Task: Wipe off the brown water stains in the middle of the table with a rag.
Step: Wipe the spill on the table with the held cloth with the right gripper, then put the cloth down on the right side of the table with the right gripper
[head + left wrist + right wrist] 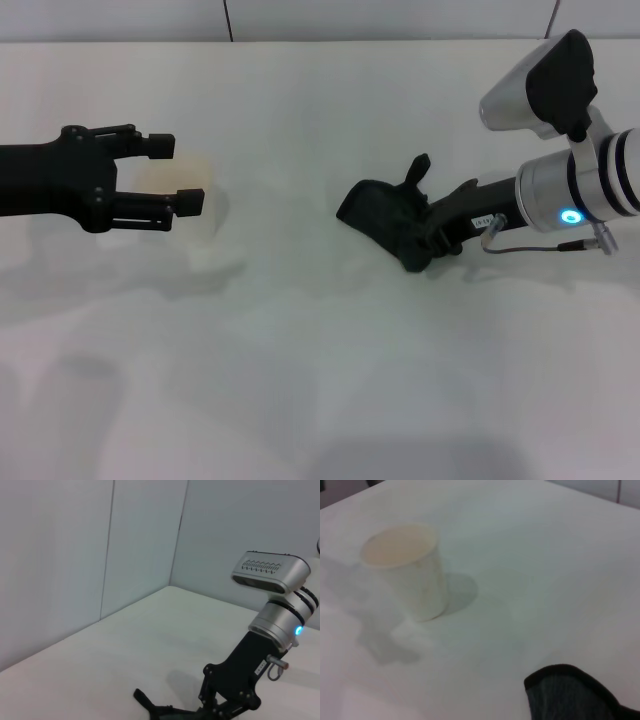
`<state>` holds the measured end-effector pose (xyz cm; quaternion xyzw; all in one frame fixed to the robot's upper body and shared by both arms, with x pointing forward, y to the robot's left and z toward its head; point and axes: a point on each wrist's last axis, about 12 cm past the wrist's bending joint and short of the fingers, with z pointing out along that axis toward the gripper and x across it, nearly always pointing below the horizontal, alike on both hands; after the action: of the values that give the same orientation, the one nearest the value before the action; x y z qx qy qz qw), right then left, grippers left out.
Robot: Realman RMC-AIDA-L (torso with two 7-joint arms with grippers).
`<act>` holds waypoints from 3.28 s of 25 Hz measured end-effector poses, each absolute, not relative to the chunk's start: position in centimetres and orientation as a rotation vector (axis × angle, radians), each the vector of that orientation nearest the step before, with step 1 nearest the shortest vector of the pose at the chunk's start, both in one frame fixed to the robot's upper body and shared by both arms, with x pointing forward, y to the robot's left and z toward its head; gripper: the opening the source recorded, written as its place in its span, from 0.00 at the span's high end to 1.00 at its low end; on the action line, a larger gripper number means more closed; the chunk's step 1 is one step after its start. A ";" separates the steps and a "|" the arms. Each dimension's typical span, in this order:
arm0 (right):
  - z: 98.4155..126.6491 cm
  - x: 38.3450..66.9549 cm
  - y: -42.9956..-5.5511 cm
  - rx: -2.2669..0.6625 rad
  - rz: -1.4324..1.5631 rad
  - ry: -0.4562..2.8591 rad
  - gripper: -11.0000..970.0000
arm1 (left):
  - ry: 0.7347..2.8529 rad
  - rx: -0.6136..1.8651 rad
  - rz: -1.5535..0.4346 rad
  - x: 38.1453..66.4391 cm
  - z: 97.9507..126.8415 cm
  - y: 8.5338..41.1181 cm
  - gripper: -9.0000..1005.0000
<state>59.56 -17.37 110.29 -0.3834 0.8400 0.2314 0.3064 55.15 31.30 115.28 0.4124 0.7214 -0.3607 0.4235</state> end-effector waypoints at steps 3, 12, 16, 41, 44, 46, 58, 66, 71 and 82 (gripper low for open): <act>110.3 59.3 -17.3 -1.035 0.631 2.231 0.90 | 1.807 1.032 -0.898 55.1 115.3 31.4 0.11; 110.4 59.5 -18.8 -0.957 0.633 2.243 0.90 | 1.810 1.032 -0.886 55.1 115.4 31.5 0.11; 110.5 59.9 -20.0 -0.878 0.616 2.243 0.90 | 1.800 1.025 -0.883 55.1 115.4 31.6 0.11; 110.8 60.3 -26.8 -0.738 0.491 2.271 0.90 | 1.783 1.009 -0.874 55.1 115.4 31.7 0.11; 110.7 60.1 -27.3 -0.735 0.483 2.281 0.90 | 1.782 1.009 -0.873 55.1 115.4 31.7 0.11; 110.6 60.0 -27.7 -0.731 0.478 2.289 0.90 | 1.782 1.008 -0.873 55.1 115.4 31.7 0.11; 110.8 59.6 -27.9 -0.770 0.502 2.292 0.90 | 1.781 1.008 -0.871 55.1 115.5 31.7 0.11; 111.3 59.4 -28.6 -0.779 0.543 2.270 0.90 | 1.785 1.005 -0.863 55.2 115.4 31.8 0.11; 111.5 59.3 -28.6 -0.793 0.552 2.265 0.89 | 1.786 1.004 -0.861 55.2 115.4 31.8 0.11; 111.4 58.8 -28.3 -0.875 0.574 2.245 0.64 | 1.785 1.005 -0.859 55.3 115.5 31.7 0.11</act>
<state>58.78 -28.27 111.42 -0.3339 0.8568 0.2190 0.3263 55.27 31.74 115.45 0.4053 0.7200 -0.3467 0.4440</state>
